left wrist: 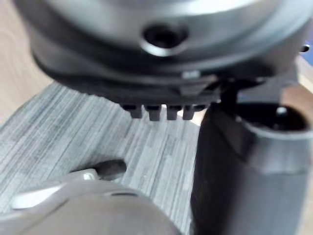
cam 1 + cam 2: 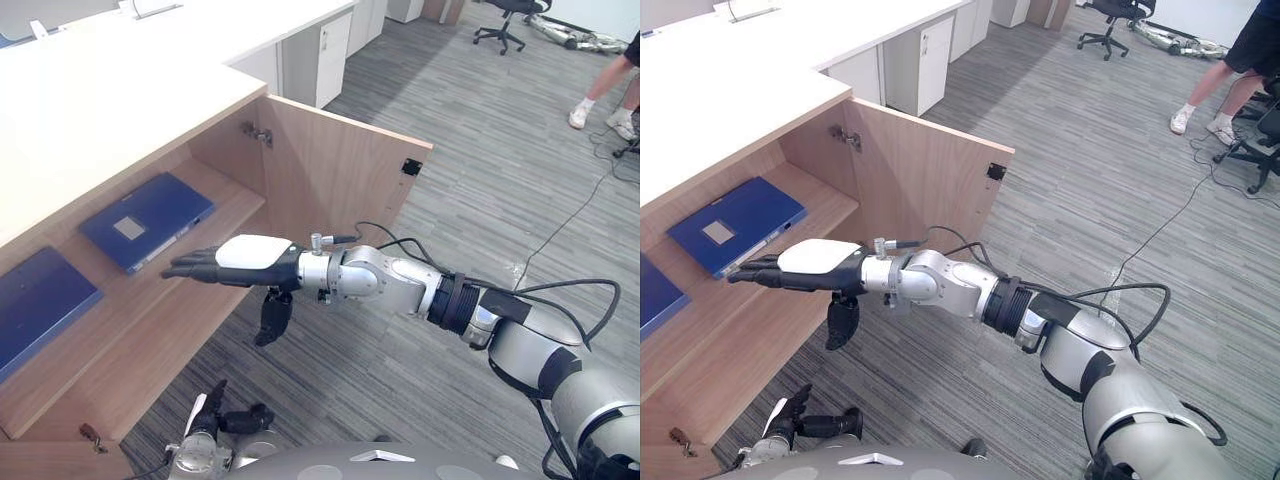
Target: Walk over to the cabinet, pick up the folder, carry it to the office cabinet, place the folder inside the office cabinet, then close the office cabinet door
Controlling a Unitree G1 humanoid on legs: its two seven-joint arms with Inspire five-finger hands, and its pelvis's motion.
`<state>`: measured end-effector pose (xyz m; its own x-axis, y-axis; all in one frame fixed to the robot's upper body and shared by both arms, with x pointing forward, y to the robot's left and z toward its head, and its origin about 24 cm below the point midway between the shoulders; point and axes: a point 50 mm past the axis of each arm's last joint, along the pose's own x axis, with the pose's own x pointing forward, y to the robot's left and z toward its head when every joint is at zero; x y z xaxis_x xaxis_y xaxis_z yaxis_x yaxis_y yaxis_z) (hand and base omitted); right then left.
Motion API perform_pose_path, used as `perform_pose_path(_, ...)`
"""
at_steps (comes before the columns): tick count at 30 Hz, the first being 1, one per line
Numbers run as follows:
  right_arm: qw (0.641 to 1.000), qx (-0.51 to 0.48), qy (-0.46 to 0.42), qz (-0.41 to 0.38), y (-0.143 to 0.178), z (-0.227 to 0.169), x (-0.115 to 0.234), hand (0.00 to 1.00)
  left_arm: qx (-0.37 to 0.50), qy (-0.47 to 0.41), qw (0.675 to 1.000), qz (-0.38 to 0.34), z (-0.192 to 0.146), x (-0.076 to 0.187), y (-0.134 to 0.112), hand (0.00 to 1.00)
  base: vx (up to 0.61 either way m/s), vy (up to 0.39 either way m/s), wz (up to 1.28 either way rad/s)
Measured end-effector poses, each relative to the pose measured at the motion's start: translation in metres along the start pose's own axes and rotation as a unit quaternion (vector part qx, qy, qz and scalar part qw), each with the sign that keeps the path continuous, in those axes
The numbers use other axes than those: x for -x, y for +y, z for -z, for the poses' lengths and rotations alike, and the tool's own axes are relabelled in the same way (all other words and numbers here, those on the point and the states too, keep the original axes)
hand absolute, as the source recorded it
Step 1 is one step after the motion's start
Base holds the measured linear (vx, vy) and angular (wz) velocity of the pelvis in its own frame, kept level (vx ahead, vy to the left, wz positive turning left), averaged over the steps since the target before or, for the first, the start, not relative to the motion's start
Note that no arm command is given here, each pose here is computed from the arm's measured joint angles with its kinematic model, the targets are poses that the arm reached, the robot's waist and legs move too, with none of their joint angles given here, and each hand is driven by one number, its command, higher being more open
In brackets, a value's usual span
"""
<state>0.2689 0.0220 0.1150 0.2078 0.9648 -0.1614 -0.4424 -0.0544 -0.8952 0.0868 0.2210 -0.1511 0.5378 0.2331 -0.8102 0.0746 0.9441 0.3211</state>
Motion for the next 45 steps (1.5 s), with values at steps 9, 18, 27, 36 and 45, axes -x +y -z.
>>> perform_pose_path(9, 0.997, -0.054, 0.053, 0.036, -0.003, 0.023, 0.014, 1.00, 0.000, 0.010, 1.000, 0.001, 0.005, 0.001, -0.001, 1.00, 0.00, -0.032, -0.08)
perform_pose_path(18, 0.913, -0.202, 0.352, 0.052, 0.068, 0.123, 0.112, 1.00, 0.002, 0.011, 1.000, 0.005, 0.005, 0.001, -0.003, 1.00, 0.02, -0.003, 0.01)
perform_pose_path(27, 0.814, -0.237, 0.521, 0.101, 0.095, 0.154, 0.196, 1.00, -0.002, 0.016, 1.000, 0.026, 0.007, 0.002, -0.012, 1.00, 0.00, -0.001, -0.01)
perform_pose_path(36, 0.674, -0.263, 0.612, 0.320, 0.045, 0.176, 0.265, 1.00, 0.005, 0.009, 0.999, 0.032, 0.004, 0.002, -0.018, 1.00, -0.01, 0.004, 0.08)
perform_pose_path(45, 0.597, -0.257, 0.596, 0.472, -0.034, 0.176, 0.298, 1.00, 0.010, -0.010, 0.999, 0.031, -0.005, 0.001, -0.018, 1.00, 0.01, 0.016, 0.26)
